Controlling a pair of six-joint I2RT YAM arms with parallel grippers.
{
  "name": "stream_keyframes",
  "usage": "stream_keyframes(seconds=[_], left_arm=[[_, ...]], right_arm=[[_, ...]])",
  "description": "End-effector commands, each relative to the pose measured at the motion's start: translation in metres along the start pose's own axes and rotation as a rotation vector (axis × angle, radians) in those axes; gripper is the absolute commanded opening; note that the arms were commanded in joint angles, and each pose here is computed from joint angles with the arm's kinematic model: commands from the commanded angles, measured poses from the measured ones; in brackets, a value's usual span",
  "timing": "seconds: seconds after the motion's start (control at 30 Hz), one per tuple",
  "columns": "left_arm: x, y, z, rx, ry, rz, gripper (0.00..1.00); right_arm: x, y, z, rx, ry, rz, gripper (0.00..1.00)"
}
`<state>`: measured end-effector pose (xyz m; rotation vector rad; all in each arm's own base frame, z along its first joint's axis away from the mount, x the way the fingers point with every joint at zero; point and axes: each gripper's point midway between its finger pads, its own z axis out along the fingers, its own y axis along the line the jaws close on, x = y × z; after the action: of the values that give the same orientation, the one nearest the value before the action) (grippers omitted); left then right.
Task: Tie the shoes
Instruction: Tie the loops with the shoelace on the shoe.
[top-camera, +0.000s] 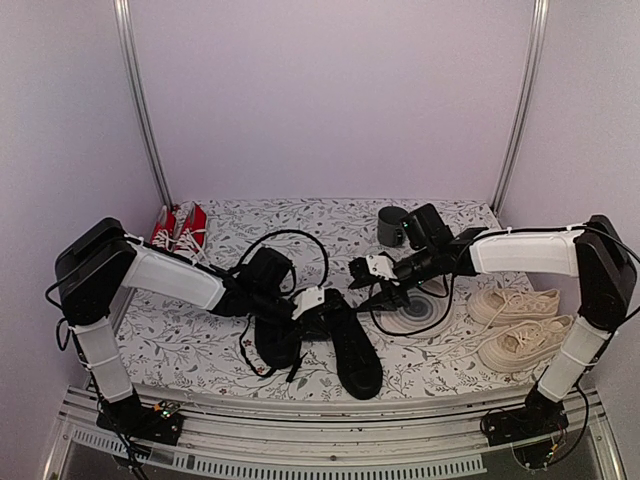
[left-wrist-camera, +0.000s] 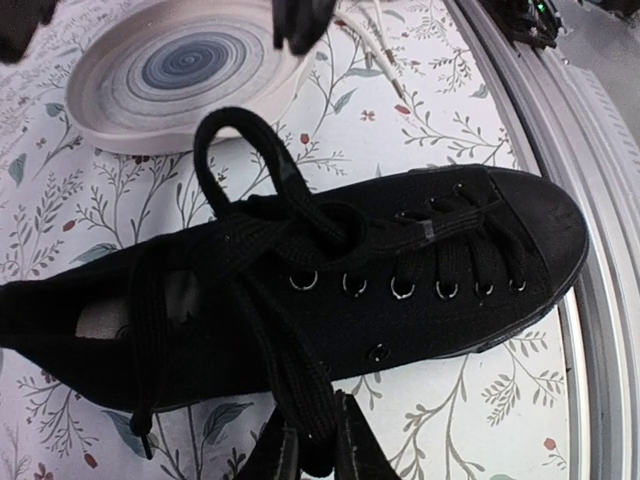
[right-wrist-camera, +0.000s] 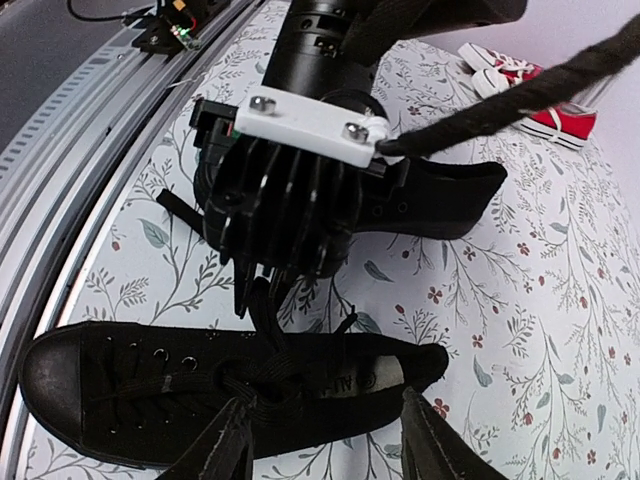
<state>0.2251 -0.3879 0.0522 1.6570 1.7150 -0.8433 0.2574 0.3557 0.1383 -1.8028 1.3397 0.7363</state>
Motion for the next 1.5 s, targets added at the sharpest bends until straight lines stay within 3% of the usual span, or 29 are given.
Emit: stream_keyframes(seconds=[0.0,0.67,0.9,1.07,1.13,1.23,1.47], left_arm=[[-0.009,-0.001,-0.005,-0.013,-0.022,0.04,0.13],[-0.004,-0.002,-0.006,-0.012,-0.008,0.037,0.19],[-0.004,-0.004,-0.006,-0.01,-0.007,0.037,0.26],[-0.004,-0.004,-0.007,-0.01,-0.012,0.032,0.19],[-0.003,-0.004,-0.007,-0.009,-0.011,0.028,0.18],[-0.001,-0.005,-0.005,-0.001,-0.007,0.02,0.26],[0.002,-0.004,0.0,0.0,-0.001,0.016,0.4]], right_arm=[[0.012,0.019,0.012,-0.138,0.028,-0.093,0.51],[0.02,0.021,0.027,-0.164,0.024,-0.094,0.4],[0.015,0.019,0.025,-0.154,0.014,-0.098,0.24],[0.019,0.024,0.023,-0.158,0.029,-0.096,0.12],[0.02,0.024,0.023,-0.155,0.034,-0.097,0.16],[0.018,0.021,0.021,-0.148,0.035,-0.104,0.28],[0.012,0.019,0.024,-0.15,0.022,-0.122,0.29]])
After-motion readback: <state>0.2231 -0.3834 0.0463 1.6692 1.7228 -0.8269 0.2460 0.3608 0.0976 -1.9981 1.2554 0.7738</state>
